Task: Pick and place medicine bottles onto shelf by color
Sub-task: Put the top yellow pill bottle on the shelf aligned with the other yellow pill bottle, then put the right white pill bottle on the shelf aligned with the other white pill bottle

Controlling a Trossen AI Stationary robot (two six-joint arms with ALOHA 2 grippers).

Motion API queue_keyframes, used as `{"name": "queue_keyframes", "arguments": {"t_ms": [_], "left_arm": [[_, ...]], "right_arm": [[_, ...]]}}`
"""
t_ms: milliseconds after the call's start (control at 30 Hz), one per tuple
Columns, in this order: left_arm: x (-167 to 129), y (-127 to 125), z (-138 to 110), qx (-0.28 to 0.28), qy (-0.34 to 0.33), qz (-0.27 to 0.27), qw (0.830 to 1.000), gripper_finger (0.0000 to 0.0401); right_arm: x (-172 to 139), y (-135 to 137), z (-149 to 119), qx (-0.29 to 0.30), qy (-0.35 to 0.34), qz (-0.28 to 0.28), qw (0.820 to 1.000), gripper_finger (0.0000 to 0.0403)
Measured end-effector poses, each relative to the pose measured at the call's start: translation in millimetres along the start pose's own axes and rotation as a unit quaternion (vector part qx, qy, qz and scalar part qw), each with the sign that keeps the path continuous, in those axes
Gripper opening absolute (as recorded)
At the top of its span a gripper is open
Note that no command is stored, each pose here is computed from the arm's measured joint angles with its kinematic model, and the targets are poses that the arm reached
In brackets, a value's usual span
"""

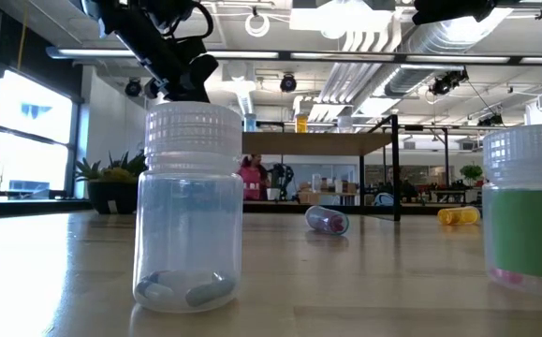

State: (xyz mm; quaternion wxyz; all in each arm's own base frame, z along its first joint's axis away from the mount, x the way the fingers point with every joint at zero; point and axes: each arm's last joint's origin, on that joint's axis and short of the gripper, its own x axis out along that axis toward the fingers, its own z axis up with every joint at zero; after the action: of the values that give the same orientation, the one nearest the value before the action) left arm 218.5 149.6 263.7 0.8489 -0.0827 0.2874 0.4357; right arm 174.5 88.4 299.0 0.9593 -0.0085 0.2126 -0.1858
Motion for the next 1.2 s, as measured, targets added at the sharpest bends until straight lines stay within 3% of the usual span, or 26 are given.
{"name": "queue_keyframes", "arguments": {"t_ms": [400,800,1000,1200], "left_arm": [[2.7,-0.5,-5.3,-0.003,0.019,0.0,1.0,0.0144],[-2.4,0.1,2.3,-0.015,-0.014,-0.008,1.0,0.0183],[-19.1,2.8,15.6,-0.023,-0.031,-0.043,0.998,0.0182],[-42.1,5.4,30.5,-0.026,-0.043,-0.113,0.992,0.0182]], "right_arm": [[0.0,0.0,0.0,0.0,0.0,0.0,1.0,0.0178],[0.0,0.0,0.0,0.0,0.0,0.0,1.0,0.0178],[0.0,0.5,-0.2,0.002,0.004,0.009,1.0,0.0178],[-0.2,2.9,-1.2,0.026,0.024,0.049,0.998,0.0178]]}}
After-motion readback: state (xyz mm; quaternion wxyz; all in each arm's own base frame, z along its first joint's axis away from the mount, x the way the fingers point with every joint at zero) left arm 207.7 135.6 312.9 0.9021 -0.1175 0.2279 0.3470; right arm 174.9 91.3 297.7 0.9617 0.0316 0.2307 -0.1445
